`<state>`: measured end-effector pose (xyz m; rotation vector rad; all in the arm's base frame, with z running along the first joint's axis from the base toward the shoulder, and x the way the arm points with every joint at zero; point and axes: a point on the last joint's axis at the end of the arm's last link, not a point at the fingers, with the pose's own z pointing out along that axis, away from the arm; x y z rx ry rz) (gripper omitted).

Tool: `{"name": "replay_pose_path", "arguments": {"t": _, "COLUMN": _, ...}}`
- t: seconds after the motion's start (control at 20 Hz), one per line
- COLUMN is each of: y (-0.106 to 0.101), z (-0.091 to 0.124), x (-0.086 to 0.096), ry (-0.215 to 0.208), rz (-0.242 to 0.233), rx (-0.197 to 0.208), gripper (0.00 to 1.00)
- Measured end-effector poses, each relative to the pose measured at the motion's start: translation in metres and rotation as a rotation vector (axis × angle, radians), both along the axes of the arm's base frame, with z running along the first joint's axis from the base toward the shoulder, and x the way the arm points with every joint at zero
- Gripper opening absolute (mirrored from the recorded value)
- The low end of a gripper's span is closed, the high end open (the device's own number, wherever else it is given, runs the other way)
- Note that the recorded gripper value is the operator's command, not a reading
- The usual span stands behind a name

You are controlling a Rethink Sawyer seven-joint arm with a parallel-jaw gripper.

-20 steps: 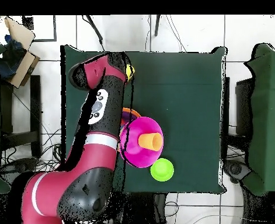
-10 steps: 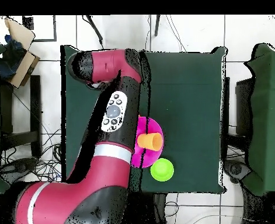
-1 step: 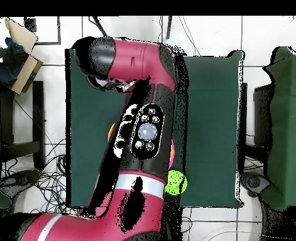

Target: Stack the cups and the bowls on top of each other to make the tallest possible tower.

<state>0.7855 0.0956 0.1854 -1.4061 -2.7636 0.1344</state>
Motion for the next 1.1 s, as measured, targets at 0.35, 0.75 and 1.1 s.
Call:
{"name": "replay_pose_path", "arguments": {"t": 0.35, "y": -0.002, "z": 0.048, "x": -0.018, "ry": -0.015, "rz": -0.091, "rx": 0.158, "gripper": 0.00}}
{"name": "replay_pose_path", "arguments": {"t": 0.75, "y": -0.002, "z": 0.076, "x": -0.062, "ry": -0.060, "rz": -0.171, "rx": 0.248, "gripper": 0.00}}
{"name": "replay_pose_path", "arguments": {"t": 1.1, "y": -0.011, "z": 0.084, "x": -0.107, "ry": -0.145, "rz": -0.189, "rx": 0.206, "gripper": 0.00}}
